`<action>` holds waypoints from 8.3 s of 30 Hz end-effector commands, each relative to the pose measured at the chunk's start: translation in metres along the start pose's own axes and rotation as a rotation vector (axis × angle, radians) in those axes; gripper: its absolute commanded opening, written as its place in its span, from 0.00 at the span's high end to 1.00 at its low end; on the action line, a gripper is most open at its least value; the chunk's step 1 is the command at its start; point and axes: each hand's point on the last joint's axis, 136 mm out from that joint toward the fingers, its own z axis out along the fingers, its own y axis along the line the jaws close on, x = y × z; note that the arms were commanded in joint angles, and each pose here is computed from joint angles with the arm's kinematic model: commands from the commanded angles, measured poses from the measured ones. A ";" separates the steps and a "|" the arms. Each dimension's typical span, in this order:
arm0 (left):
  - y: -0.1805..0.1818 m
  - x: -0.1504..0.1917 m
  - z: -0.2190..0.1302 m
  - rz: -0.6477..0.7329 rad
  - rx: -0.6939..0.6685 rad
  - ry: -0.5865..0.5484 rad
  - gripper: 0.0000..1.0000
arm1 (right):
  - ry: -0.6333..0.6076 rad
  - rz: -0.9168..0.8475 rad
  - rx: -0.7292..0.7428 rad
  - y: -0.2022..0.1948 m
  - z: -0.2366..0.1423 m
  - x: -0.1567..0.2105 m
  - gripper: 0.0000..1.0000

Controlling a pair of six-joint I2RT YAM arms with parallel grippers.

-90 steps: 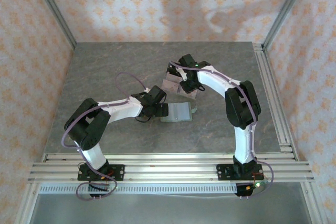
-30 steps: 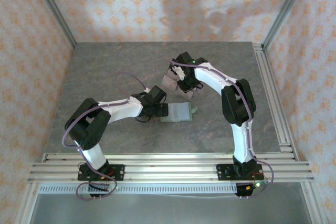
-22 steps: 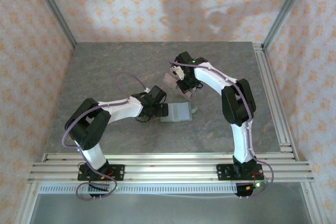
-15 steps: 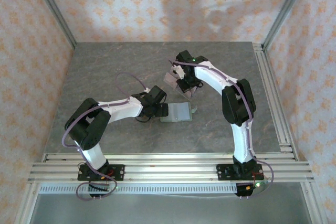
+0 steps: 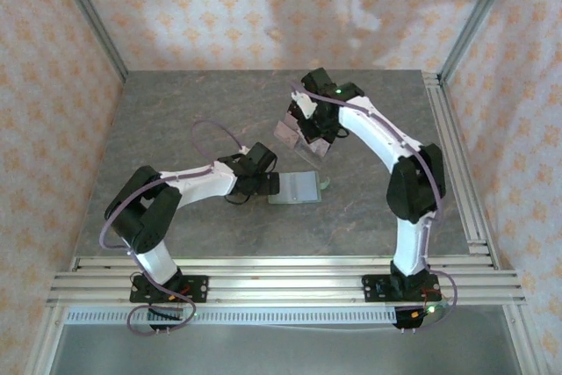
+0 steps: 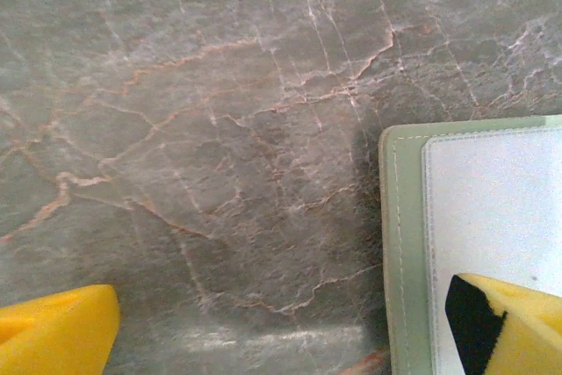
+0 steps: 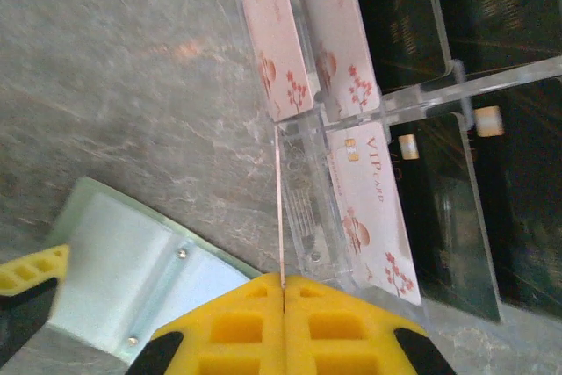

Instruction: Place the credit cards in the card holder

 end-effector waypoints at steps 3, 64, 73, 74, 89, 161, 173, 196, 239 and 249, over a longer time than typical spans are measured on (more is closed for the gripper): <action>0.006 -0.022 -0.034 0.026 -0.015 -0.075 0.03 | -0.105 0.191 -0.057 0.014 -0.040 0.003 1.00; -0.001 -0.002 -0.023 0.091 -0.035 -0.030 0.00 | -0.267 0.746 -0.588 0.051 0.055 0.103 1.00; -0.013 0.003 -0.003 0.108 -0.027 0.009 0.00 | -0.257 0.751 -0.587 0.048 0.060 0.106 1.00; -0.011 0.005 -0.001 0.111 -0.034 0.016 0.00 | -0.257 0.753 -0.589 0.048 0.060 0.106 1.00; 0.014 0.022 0.005 0.143 -0.125 0.051 0.00 | -0.260 0.713 -0.658 0.056 0.062 0.105 1.00; 0.020 0.025 0.009 0.153 -0.157 0.057 0.01 | -0.113 0.750 -0.716 0.081 0.116 0.136 1.00; 0.018 0.022 0.006 0.143 -0.146 0.039 0.01 | -0.134 0.697 -0.606 0.071 0.070 0.119 0.59; 0.039 0.000 -0.011 0.058 -0.161 -0.026 0.00 | 0.060 0.554 -0.145 0.049 0.068 0.127 0.98; 0.046 0.020 0.011 0.046 -0.146 0.042 0.01 | 0.072 0.477 -0.147 0.086 0.090 0.097 1.00; 0.046 0.021 0.012 0.047 -0.148 0.044 0.01 | 0.083 0.500 -0.120 0.074 0.097 0.102 1.00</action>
